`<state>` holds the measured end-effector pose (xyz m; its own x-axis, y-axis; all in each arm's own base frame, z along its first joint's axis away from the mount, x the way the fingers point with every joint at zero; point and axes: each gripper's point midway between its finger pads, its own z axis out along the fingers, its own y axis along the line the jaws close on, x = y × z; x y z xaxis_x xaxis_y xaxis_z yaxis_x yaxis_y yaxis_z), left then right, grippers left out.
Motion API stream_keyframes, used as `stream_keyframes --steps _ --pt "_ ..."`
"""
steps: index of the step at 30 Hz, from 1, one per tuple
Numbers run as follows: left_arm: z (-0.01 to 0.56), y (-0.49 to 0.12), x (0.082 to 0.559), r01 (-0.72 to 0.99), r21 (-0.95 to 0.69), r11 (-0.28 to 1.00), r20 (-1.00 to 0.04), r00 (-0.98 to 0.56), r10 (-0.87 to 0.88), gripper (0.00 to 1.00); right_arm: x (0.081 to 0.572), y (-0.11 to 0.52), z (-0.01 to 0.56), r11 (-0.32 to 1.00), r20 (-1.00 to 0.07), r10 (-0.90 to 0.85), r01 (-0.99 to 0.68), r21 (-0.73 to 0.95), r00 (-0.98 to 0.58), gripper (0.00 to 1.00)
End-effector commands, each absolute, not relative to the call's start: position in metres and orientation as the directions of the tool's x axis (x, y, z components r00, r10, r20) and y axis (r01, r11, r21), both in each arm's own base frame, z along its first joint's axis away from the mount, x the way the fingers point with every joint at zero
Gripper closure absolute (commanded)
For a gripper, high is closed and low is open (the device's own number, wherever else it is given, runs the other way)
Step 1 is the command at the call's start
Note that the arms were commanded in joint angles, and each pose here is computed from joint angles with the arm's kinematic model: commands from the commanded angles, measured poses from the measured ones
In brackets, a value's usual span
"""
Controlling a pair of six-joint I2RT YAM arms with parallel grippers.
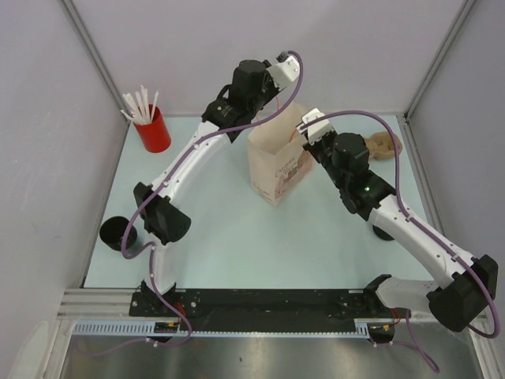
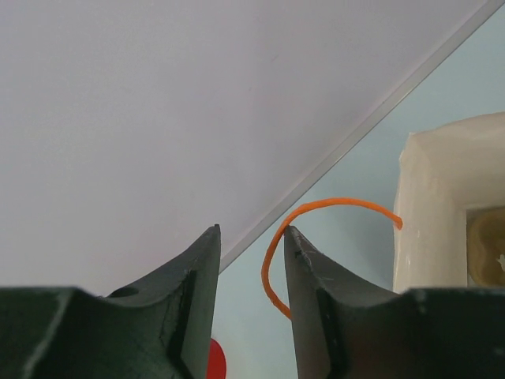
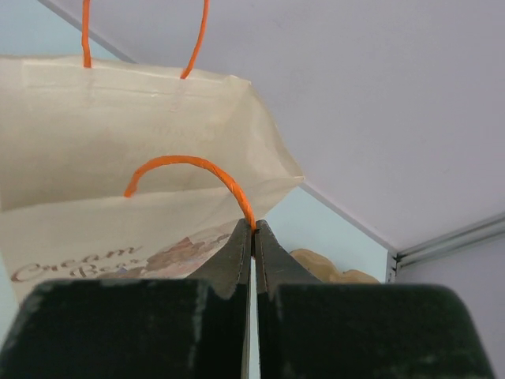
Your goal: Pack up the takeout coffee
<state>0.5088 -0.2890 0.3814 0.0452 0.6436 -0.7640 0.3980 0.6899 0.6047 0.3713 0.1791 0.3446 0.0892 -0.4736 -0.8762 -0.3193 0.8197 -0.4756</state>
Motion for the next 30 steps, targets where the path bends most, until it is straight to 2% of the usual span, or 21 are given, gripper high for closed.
stream_keyframes --steps 1,5,10,12,14,15,16,17,18,19,20,21,22,26,27,28,30 --pt "0.424 -0.275 0.512 0.305 0.575 0.759 -0.811 0.087 0.579 0.57 0.379 0.176 0.368 0.856 -0.900 -0.419 -0.281 -0.435 0.120 1.00" --pt "0.433 -0.270 0.507 0.304 0.562 0.769 -0.821 0.090 0.564 0.55 0.381 0.176 0.363 0.852 -0.898 -0.427 -0.284 -0.440 0.110 0.99" --pt "0.438 -0.270 0.494 0.345 0.540 0.768 -0.834 0.096 0.543 0.45 0.377 0.175 0.362 0.846 -0.898 -0.427 -0.302 -0.439 0.107 0.89" --pt "0.440 -0.267 0.489 0.347 0.536 0.770 -0.837 0.096 0.539 0.40 0.374 0.175 0.362 0.841 -0.897 -0.428 -0.316 -0.440 0.108 0.77" --pt "0.441 -0.266 0.487 0.349 0.534 0.770 -0.838 0.092 0.539 0.27 0.370 0.178 0.360 0.825 -0.892 -0.438 -0.344 -0.449 0.113 0.65" --pt "0.443 -0.264 0.485 0.350 0.533 0.771 -0.838 0.091 0.538 0.23 0.368 0.178 0.363 0.823 -0.892 -0.436 -0.348 -0.449 0.121 0.50" --pt "0.445 -0.262 0.483 0.348 0.530 0.773 -0.840 0.090 0.535 0.12 0.366 0.179 0.364 0.818 -0.891 -0.435 -0.357 -0.451 0.129 0.43" --pt "0.447 -0.262 0.481 0.349 0.528 0.774 -0.842 0.093 0.532 0.09 0.365 0.178 0.366 0.816 -0.891 -0.433 -0.361 -0.451 0.134 0.36" --pt "0.450 -0.260 0.478 0.350 0.522 0.778 -0.846 0.094 0.526 0.07 0.362 0.179 0.368 0.812 -0.890 -0.434 -0.365 -0.455 0.141 0.23" --pt "0.457 -0.257 0.473 0.348 0.515 0.783 -0.851 0.099 0.516 0.01 0.358 0.178 0.374 0.810 -0.890 -0.428 -0.371 -0.455 0.158 0.18" --pt "0.463 -0.255 0.468 0.347 0.511 0.786 -0.854 0.104 0.509 0.01 0.355 0.176 0.378 0.807 -0.888 -0.427 -0.371 -0.459 0.170 0.08" --pt "0.468 -0.252 0.464 0.347 0.506 0.790 -0.858 0.108 0.502 0.00 0.351 0.174 0.382 0.807 -0.888 -0.423 -0.372 -0.459 0.178 0.04" --pt "0.480 -0.245 0.453 0.342 0.500 0.795 -0.863 0.118 0.492 0.01 0.347 0.174 0.386 0.801 -0.889 -0.414 -0.385 -0.458 0.195 0.00" --pt "0.494 -0.218 0.421 0.339 0.479 0.810 -0.875 0.114 0.470 0.01 0.316 0.158 0.416 0.793 -0.886 -0.375 -0.400 -0.459 0.272 0.00" --pt "0.496 -0.213 0.411 0.346 0.471 0.811 -0.880 0.117 0.460 0.01 0.311 0.153 0.412 0.785 -0.886 -0.386 -0.412 -0.462 0.258 0.00" --pt "0.473 -0.212 0.406 0.377 0.476 0.795 -0.872 0.082 0.483 0.01 0.303 0.152 0.412 0.770 -0.885 -0.383 -0.437 -0.465 0.265 0.00" --pt "0.481 -0.201 0.375 0.414 0.471 0.779 -0.877 0.121 0.465 0.00 0.291 0.139 0.404 0.762 -0.889 -0.395 -0.460 -0.457 0.231 0.00"
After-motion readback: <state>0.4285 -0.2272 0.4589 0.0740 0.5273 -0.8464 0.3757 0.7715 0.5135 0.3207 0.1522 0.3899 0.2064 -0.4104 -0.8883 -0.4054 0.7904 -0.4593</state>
